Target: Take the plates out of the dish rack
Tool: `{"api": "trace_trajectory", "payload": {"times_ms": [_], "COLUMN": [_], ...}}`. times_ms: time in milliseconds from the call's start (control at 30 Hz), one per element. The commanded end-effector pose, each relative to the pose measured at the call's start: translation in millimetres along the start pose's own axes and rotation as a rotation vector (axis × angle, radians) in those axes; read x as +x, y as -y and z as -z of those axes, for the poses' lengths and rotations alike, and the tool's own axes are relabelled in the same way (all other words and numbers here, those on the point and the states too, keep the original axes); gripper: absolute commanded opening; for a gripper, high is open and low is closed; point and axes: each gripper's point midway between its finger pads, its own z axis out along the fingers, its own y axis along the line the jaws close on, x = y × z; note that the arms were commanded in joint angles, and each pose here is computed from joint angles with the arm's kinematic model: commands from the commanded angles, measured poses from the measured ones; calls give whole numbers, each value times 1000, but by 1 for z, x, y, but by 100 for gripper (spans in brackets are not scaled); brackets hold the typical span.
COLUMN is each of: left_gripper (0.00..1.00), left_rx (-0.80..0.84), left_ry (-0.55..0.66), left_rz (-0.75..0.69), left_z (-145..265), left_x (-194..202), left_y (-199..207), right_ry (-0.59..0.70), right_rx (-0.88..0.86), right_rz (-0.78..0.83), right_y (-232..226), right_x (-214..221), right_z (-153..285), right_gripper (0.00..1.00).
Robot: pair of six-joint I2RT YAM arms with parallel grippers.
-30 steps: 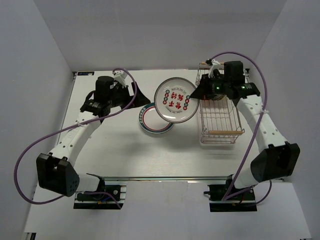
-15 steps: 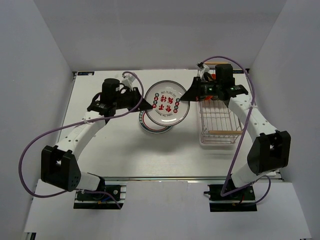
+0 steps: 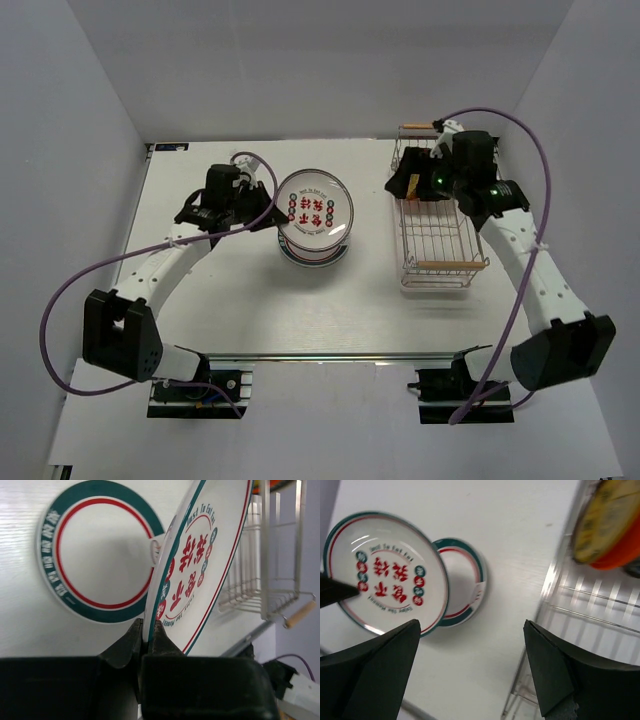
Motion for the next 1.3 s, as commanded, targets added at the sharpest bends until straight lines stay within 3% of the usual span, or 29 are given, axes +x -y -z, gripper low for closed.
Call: {"api": "trace_trajectory", "payload": {"times_ms": [0, 233, 367, 600, 667, 700, 967, 1033, 1167, 1267], "left_gripper": [0, 0, 14, 18, 27, 36, 71, 85, 98, 98], "left_rx": [-115, -193, -210, -215, -228, -240, -276, -280, -274, -280], "left_ry": [43, -51, -70, -126, -132, -134, -163, -171, -184, -185], "left_rz": [38, 67, 77, 78, 83, 86, 94, 93, 80, 70], "left_z": [-4, -32, -40, -53, -53, -53, -53, -56, -61, -64], "left_x": [-19, -13, -7, 4, 6, 7, 18, 18, 21, 18], "left_y": [-14, -36, -45, -50, -53, -56, -66, -68, -67, -68], "right_ry": [139, 185, 174, 159, 158, 157, 139, 139, 132, 111], "right_rx": [311, 430, 455, 487, 488, 490, 499, 493, 489, 491], "right_rz": [5, 32, 38, 46, 51, 52, 70, 70, 74, 72], "right_y": [43, 63, 69, 77, 77, 78, 81, 80, 82, 83], "right_x": [-21, -13, -8, 1, 1, 2, 6, 6, 6, 7], "right_z": [42, 64, 66, 66, 66, 66, 65, 65, 60, 54], "right_gripper": [89, 89, 89, 89, 89, 89, 89, 89, 89, 89]}}
